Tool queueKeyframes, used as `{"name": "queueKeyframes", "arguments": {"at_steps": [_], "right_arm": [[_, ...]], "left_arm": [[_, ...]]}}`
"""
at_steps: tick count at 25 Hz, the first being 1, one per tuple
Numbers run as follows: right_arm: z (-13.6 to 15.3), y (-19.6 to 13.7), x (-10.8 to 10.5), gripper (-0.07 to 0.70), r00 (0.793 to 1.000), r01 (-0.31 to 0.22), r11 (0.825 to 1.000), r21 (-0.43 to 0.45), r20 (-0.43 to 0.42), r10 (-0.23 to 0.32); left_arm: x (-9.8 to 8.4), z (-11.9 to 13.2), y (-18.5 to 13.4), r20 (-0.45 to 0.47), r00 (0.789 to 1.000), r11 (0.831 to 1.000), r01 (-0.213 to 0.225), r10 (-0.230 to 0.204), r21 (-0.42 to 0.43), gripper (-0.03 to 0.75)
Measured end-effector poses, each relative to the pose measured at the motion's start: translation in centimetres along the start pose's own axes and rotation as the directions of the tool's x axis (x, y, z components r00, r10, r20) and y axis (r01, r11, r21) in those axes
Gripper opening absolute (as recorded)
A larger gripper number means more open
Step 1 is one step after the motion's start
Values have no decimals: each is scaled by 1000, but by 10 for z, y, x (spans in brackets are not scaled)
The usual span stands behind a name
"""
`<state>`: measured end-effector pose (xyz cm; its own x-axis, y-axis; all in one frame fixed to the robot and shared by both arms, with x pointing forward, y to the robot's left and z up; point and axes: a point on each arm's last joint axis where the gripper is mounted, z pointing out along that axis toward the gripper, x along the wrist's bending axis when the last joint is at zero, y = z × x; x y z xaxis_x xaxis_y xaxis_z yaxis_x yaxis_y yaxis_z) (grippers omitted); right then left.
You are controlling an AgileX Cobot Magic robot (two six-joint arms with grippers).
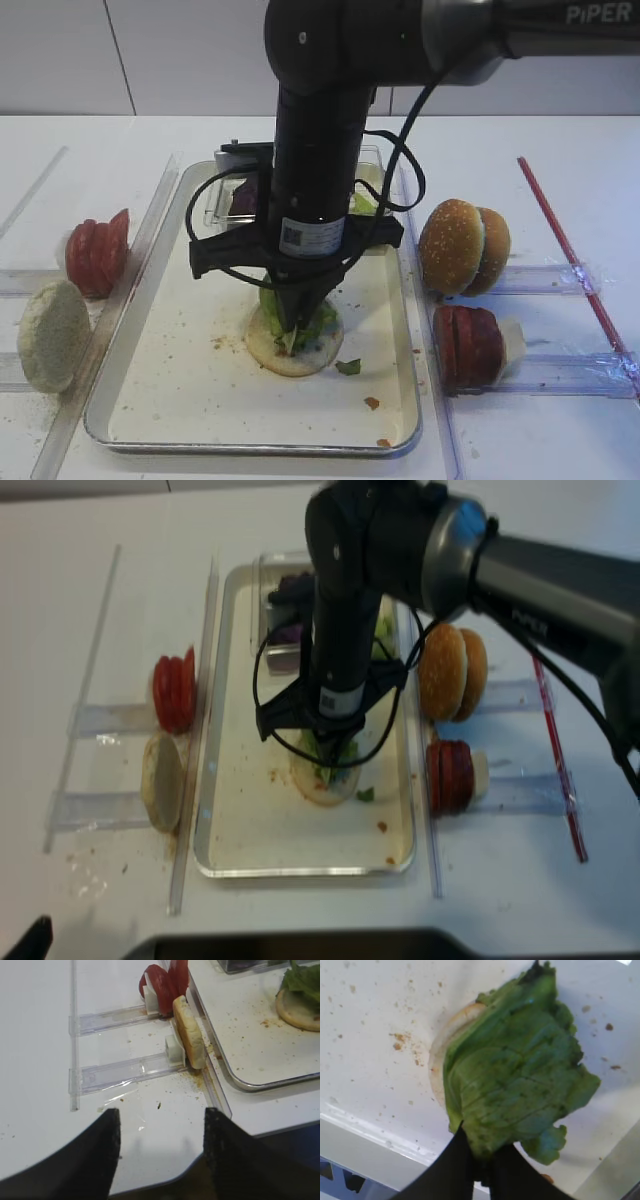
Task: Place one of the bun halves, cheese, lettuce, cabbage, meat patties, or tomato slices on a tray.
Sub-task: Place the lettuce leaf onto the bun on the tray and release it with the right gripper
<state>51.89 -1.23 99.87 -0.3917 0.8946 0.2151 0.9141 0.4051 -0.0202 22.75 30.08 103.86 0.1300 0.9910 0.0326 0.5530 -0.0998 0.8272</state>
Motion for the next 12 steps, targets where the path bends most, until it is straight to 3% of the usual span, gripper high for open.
{"name": "queueKeyframes", "arguments": {"at_steps": [8, 12], "right_arm": [[5, 2, 0, 87, 1000, -7, 1000, 11, -5, 8], [5, 2, 0, 175, 1000, -9, 1000, 11, -5, 9]], "left_arm": [[0, 0, 0, 0, 1000, 1000, 0, 0, 0, 358], [0, 0, 0, 0, 1000, 1000, 0, 0, 0, 358]]}}
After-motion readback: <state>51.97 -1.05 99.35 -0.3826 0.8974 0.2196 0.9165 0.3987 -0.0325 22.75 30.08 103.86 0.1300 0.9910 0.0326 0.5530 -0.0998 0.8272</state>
